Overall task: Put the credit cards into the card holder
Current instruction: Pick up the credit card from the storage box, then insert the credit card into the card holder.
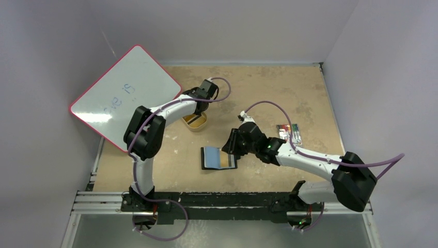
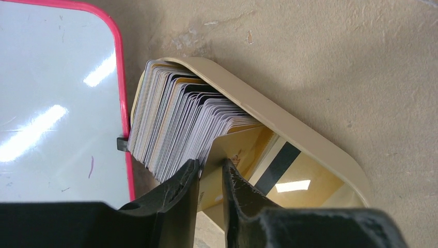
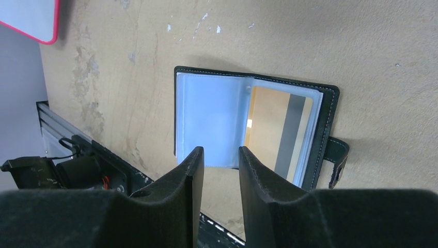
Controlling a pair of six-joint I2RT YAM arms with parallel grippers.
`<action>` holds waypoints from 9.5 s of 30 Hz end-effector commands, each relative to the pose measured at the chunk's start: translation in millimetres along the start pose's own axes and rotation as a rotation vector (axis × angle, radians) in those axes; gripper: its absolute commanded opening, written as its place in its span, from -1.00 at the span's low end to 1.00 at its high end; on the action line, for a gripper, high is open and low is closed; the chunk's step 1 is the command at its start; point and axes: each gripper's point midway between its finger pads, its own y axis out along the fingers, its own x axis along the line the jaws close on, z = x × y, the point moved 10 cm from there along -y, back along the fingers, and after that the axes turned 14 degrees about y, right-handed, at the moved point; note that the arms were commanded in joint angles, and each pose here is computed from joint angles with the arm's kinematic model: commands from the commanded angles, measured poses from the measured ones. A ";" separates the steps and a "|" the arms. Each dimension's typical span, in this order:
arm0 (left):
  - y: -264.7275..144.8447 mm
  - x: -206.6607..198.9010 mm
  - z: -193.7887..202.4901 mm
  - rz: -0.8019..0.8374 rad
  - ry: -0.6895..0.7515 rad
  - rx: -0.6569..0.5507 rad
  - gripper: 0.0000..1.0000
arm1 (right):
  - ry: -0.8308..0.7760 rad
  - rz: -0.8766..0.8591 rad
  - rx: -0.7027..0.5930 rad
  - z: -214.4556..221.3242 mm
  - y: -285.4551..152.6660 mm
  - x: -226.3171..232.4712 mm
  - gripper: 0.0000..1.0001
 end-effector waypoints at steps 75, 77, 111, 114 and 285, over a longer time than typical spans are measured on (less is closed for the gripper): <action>-243.7 18.7 44.2 1.066 -0.876 -0.909 -1.00 | -0.133 -0.808 -0.107 -111.5 -88.5 62.1 0.03; -247.2 16.7 45.0 1.124 -0.890 -0.936 -1.00 | -0.122 -0.818 -0.082 -109.7 -85.8 60.8 0.04; -179.7 -13.2 100.9 0.682 -0.911 -0.415 -0.08 | 0.048 -0.628 -0.092 -73.5 -63.8 1.5 -1.00; -162.7 -34.0 111.2 0.726 -0.930 -0.325 -0.09 | 0.087 -0.553 -0.076 -67.6 -51.5 -11.3 -1.00; -89.5 -146.4 173.5 0.786 -1.038 -0.084 -0.80 | 0.184 -0.065 0.073 3.6 34.7 -81.2 -1.00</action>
